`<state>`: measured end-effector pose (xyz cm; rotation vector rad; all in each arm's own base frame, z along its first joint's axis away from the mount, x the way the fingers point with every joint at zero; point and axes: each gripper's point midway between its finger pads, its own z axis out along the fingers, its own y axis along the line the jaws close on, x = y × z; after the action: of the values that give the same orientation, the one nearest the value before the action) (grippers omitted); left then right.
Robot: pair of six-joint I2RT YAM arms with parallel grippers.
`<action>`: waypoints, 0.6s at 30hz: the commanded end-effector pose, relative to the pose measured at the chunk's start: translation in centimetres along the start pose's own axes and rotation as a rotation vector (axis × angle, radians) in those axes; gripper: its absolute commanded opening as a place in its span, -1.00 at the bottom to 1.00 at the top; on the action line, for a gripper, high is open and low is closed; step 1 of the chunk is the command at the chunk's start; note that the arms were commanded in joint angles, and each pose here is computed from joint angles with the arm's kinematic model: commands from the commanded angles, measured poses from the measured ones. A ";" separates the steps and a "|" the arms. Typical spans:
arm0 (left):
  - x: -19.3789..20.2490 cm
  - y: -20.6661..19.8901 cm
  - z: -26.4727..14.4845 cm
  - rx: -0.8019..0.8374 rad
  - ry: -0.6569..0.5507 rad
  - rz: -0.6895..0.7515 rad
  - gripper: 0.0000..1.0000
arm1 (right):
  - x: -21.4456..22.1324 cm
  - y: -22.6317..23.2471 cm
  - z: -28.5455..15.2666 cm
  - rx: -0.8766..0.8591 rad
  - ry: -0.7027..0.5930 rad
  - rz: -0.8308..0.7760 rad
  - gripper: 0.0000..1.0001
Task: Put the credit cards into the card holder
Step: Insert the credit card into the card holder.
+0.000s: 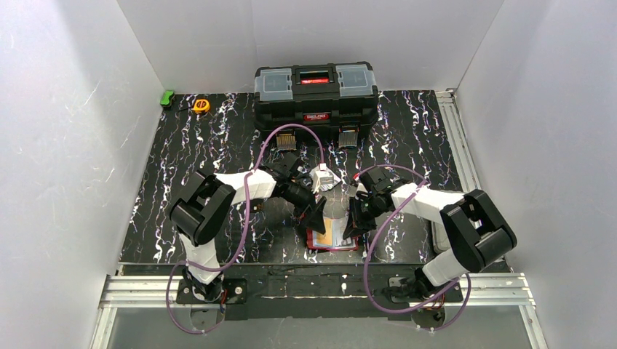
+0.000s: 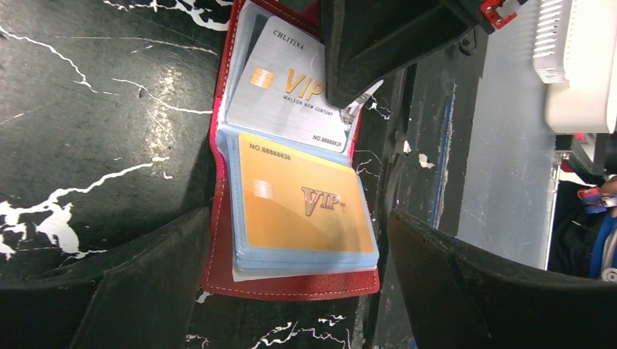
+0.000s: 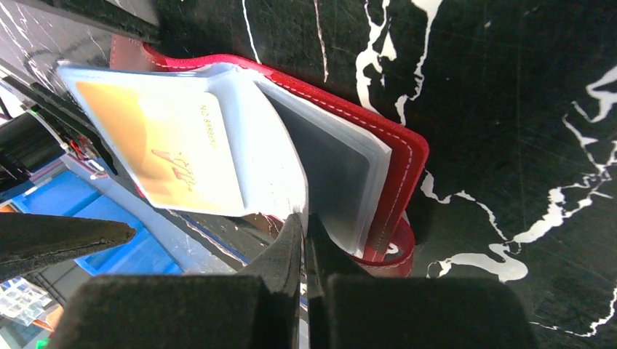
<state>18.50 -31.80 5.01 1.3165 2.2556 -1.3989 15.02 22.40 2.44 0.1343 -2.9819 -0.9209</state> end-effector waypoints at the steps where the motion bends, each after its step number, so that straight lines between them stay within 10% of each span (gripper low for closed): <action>1: 0.1 -2.6 -0.2 0.130 0.010 -0.049 0.76 | 1.3 -3.9 1.2 0.153 0.026 0.026 -0.97; 18: 0.5 -3.0 -1.5 0.144 0.005 -0.023 0.70 | 1.4 -4.0 1.4 0.153 0.024 0.044 -0.97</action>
<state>17.11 -30.88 6.17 1.3350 2.2396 -1.5485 14.95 22.70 2.28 0.1279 -2.9624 -0.9451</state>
